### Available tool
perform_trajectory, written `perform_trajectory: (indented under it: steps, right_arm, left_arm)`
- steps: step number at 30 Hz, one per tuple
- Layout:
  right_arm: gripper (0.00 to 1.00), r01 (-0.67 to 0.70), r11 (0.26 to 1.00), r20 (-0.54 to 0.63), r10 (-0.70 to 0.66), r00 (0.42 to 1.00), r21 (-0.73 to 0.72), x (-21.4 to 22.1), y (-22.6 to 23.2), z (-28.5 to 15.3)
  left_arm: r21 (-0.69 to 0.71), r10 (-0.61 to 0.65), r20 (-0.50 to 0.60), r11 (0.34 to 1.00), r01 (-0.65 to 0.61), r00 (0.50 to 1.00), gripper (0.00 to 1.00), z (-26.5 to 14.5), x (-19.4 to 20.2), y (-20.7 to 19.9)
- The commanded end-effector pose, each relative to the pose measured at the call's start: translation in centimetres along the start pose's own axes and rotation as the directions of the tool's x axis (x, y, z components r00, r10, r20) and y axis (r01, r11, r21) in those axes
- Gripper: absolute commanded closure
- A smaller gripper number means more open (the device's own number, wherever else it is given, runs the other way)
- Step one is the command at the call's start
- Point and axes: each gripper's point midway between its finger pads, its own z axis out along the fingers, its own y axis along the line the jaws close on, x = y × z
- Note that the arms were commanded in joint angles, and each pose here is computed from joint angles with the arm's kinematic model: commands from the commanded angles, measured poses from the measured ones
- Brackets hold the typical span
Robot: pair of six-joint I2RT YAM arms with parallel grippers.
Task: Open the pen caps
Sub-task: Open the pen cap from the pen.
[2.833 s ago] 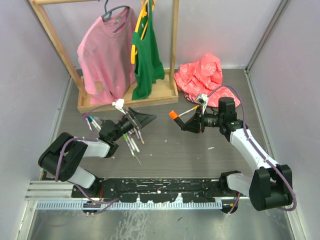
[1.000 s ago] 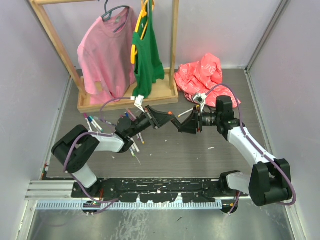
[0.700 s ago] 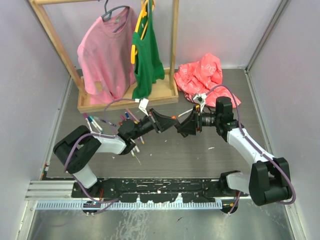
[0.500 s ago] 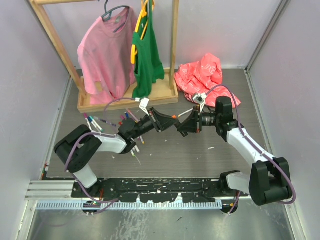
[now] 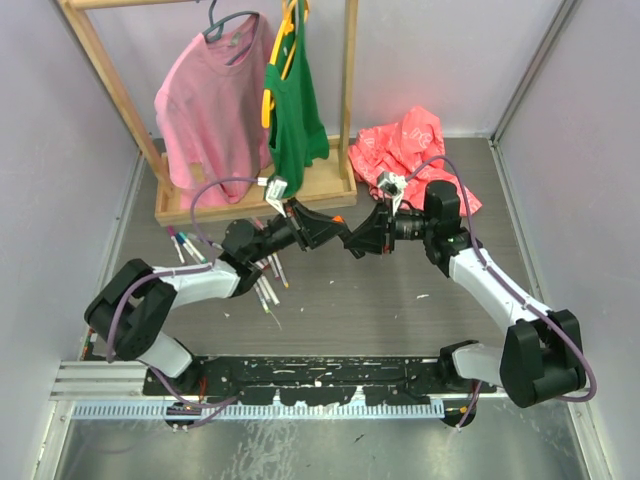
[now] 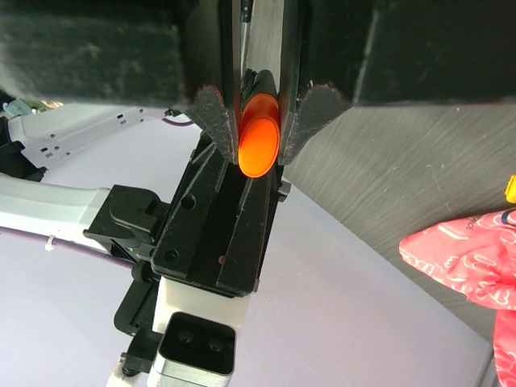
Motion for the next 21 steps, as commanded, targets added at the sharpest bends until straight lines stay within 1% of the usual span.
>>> perform_trajectory:
  steps: [1, 3, 7, 11, 14, 16, 19, 21]
  right_arm:
    - [0.99, -0.126, 0.988, -0.105, 0.116, 0.988, -0.090, 4.2, 2.2, -0.2]
    - [0.99, -0.117, 0.989, -0.108, 0.108, 0.988, -0.090, 4.1, 2.3, -0.1]
    - [0.99, -0.112, 0.988, -0.109, 0.101, 0.989, -0.102, 4.1, 2.6, -0.2]
    - [0.99, -0.103, 0.986, -0.109, 0.089, 0.990, -0.134, 4.1, 3.2, -0.1]
    - [0.99, -0.086, 0.985, -0.110, 0.070, 0.991, -0.151, 4.1, 3.7, -0.1]
    - [0.99, -0.079, 0.985, -0.112, 0.062, 0.992, -0.153, 4.2, 3.8, 0.0]
    - [0.99, -0.079, 0.985, -0.112, 0.062, 0.992, -0.154, 4.2, 3.8, 0.0]
    - [0.99, -0.069, 0.986, -0.110, 0.053, 0.992, -0.149, 4.1, 3.7, 0.1]
  left_arm:
    - [0.000, 0.147, 0.506, 0.985, -0.171, 0.850, 1.00, -1.5, -15.8, -4.7]
    - [-0.004, 0.130, 0.532, 0.988, -0.151, 0.837, 1.00, -1.8, -16.4, -4.9]
    - [-0.015, 0.147, 0.581, 0.985, -0.171, 0.800, 1.00, -2.7, -17.9, -6.1]
    - [-0.050, 0.187, 0.638, 0.978, -0.202, 0.747, 1.00, -4.0, -19.6, -7.3]
    - [-0.074, 0.196, 0.676, 0.977, -0.199, 0.710, 1.00, -5.0, -20.8, -7.5]
    - [-0.070, 0.204, 0.704, 0.973, -0.219, 0.680, 1.00, -5.9, -21.8, -9.0]
    - [-0.075, 0.223, 0.716, 0.967, -0.244, 0.661, 1.00, -6.6, -22.4, -9.9]
    - [-0.067, 0.230, 0.714, 0.963, -0.263, 0.661, 1.00, -6.9, -22.3, -10.5]
